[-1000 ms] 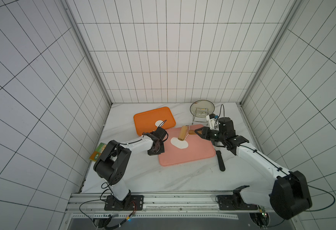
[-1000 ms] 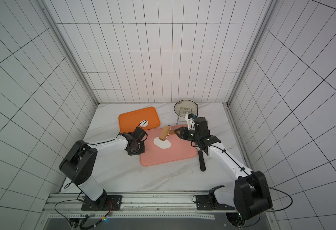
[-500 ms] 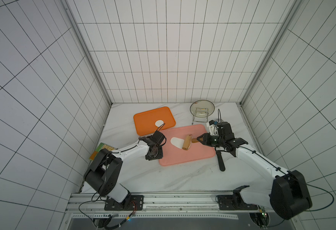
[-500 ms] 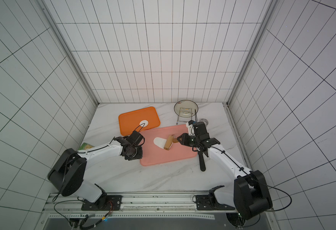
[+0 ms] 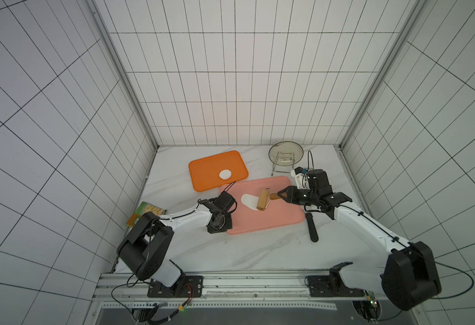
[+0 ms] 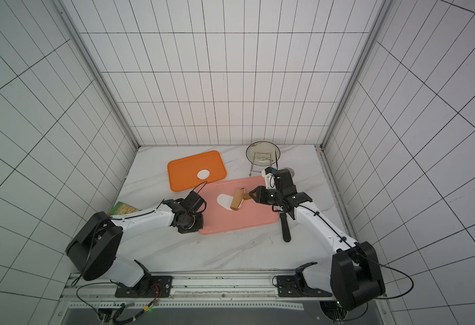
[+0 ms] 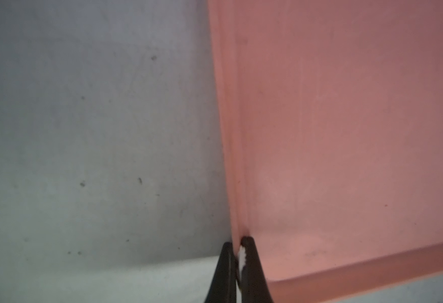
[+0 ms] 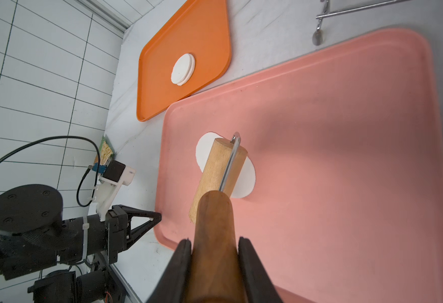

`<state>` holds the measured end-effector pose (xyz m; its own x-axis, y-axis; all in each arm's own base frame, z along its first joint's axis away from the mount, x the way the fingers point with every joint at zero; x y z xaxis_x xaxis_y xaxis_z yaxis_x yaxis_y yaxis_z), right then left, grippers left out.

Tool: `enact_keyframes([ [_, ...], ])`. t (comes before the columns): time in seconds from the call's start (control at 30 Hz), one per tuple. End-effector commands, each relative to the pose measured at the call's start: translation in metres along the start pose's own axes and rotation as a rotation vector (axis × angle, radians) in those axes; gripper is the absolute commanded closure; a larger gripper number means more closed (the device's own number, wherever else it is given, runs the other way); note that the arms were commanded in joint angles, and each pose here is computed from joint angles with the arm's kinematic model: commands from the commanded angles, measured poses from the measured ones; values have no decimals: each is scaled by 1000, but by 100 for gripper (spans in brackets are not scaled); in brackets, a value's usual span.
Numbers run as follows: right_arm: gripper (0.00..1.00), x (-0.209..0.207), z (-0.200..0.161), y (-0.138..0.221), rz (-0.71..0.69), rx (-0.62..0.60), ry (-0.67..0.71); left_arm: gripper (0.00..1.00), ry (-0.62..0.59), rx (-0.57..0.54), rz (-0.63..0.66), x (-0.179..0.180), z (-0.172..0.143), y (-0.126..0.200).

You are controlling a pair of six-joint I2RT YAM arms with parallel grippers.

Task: Roll out the dumpling wrappers from the dough
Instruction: Flatten out the dough on the work surface.

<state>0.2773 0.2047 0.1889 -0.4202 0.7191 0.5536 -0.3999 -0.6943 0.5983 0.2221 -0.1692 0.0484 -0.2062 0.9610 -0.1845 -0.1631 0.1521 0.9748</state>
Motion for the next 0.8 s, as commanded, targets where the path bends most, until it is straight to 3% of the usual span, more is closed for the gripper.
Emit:
enact_keyframes([
  [0.0,100,23,24,9,84,-29,91,100,-41,2,130,26,-5,-3],
  [0.47,100,11,24,-15,85,83,154,100,-147,0,119,23,-3,-1],
  [0.77,100,0,24,-31,70,147,169,100,-163,-67,257,33,16,2],
])
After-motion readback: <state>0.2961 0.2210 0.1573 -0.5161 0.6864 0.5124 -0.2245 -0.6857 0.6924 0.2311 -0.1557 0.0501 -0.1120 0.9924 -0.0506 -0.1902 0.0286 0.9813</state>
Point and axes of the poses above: each gripper's point midway between its finger pads, its own y axis back along the fingers, its own x axis along the line the jaws close on, z = x × y, the point moved 3 cm from there along y, back along the fingers, and after that the axes turned 6 degrees about y, right-handed, at the moved point
